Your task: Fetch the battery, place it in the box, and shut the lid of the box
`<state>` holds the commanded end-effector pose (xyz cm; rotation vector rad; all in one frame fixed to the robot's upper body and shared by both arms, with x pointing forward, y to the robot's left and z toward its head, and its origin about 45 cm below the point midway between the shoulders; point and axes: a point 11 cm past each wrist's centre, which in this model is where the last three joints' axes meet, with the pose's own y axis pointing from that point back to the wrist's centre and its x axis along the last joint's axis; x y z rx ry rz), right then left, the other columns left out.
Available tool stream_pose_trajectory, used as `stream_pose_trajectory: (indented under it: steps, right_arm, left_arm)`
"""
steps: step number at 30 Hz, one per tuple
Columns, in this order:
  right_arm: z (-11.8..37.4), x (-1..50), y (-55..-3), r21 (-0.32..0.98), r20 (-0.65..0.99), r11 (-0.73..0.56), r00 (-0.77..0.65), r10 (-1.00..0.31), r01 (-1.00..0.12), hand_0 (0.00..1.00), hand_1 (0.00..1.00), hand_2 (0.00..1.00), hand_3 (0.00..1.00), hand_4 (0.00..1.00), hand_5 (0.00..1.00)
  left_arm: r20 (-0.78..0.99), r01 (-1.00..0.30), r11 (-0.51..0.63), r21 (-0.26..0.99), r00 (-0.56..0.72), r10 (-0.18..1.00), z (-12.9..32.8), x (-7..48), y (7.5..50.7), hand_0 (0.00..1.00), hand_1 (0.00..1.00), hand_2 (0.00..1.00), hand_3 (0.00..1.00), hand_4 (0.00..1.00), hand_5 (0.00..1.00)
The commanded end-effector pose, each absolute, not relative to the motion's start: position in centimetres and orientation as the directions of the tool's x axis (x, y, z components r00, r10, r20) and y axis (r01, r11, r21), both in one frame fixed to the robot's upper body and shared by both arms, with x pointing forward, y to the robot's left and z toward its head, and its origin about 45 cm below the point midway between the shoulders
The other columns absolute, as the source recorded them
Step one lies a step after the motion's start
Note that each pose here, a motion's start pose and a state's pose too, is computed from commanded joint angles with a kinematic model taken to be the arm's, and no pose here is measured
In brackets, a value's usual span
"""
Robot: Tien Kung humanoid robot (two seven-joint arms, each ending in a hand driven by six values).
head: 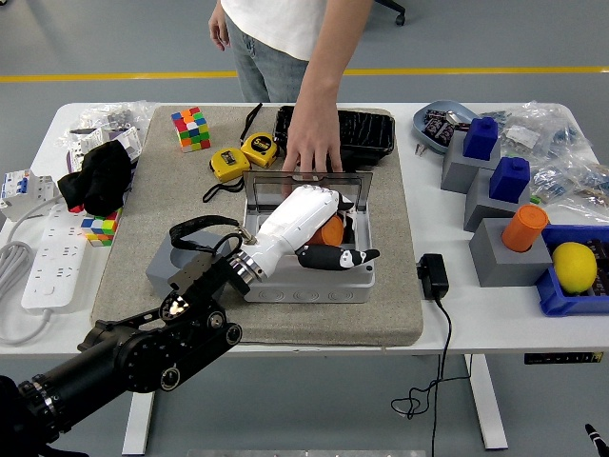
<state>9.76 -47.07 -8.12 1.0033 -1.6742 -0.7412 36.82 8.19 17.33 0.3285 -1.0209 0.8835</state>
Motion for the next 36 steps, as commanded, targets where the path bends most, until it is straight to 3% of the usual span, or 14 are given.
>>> stream_pose_trajectory:
  steps: [4,5,11,22,23,28,29,34,35,36]
  right_arm:
    - [-8.1,9.9,-47.1,0.843,0.441,0.466,-0.150,-0.885,-0.271,0.673,0.588,0.601,0.652,0.998,0.998]
    - [-8.1,9.9,-47.1,0.842,0.441,0.466,-0.151,-0.885,-0.270,0.673,0.588,0.602,0.652,0.998,0.998]
    - [-8.1,9.8,-47.2,0.842,0.443,0.468,-0.151,-0.883,-0.269,0.672,0.588,0.602,0.651,0.998,0.998]
    - [-8.1,9.9,-47.1,0.843,0.441,0.465,-0.149,-0.885,-0.270,0.673,0.589,0.602,0.651,0.998,0.998]
    - [-8.1,9.9,-47.1,0.843,0.441,0.466,-0.149,-0.885,-0.270,0.673,0.589,0.602,0.652,0.998,0.998]
    - [-8.1,9.6,-47.3,0.842,0.445,0.469,-0.149,-0.883,-0.266,0.673,0.589,0.602,0.652,0.998,0.998]
    - [-8.1,9.6,-47.3,0.842,0.445,0.470,-0.149,-0.883,-0.266,0.673,0.589,0.601,0.652,0.998,0.998]
    - [-8.1,9.6,-47.3,0.842,0.444,0.468,-0.149,-0.884,-0.267,0.673,0.589,0.601,0.652,0.998,0.998]
    - [-8.1,9.6,-47.3,0.843,0.444,0.468,-0.148,-0.884,-0.267,0.672,0.589,0.601,0.652,0.998,0.998]
    - [-8.1,9.6,-47.2,0.843,0.443,0.467,-0.148,-0.884,-0.267,0.672,0.589,0.601,0.652,0.998,0.998]
  left_arm:
    - [0.852,-0.771,0.617,-0.154,0.212,0.479,17.1,37.2,8.4,0.062,0.002,0.013,0.002,0.925,0.602]
    - [0.855,-0.775,0.614,-0.153,0.207,0.475,17.0,37.3,8.6,0.063,0.002,0.015,0.007,0.979,0.688]
    - [0.865,-0.785,0.602,-0.144,0.196,0.462,16.6,37.8,9.4,0.070,0.002,0.025,0.013,0.998,0.706]
    - [0.868,-0.775,0.615,-0.150,0.194,0.457,16.7,37.6,9.2,0.086,0.008,0.042,0.025,0.984,0.670]
    - [0.868,-0.774,0.616,-0.147,0.197,0.456,16.7,37.6,9.2,0.159,0.055,0.076,0.089,0.990,0.671]
    - [0.866,-0.773,0.622,-0.127,0.219,0.450,16.3,37.5,9.2,0.159,0.055,0.076,0.089,0.990,0.671]
    - [0.866,-0.773,0.622,-0.126,0.221,0.449,16.3,37.4,9.2,0.379,0.250,0.145,0.260,0.998,0.693]
    - [0.867,-0.772,0.625,-0.118,0.227,0.444,16.1,37.4,9.2,0.379,0.250,0.145,0.260,0.998,0.693]
    - [0.868,-0.771,0.626,-0.115,0.228,0.442,16.1,37.4,9.2,0.587,0.485,0.384,0.442,0.998,0.701]
    - [0.869,-0.770,0.628,-0.112,0.231,0.438,16.1,37.4,9.1,0.587,0.485,0.384,0.442,0.998,0.701]
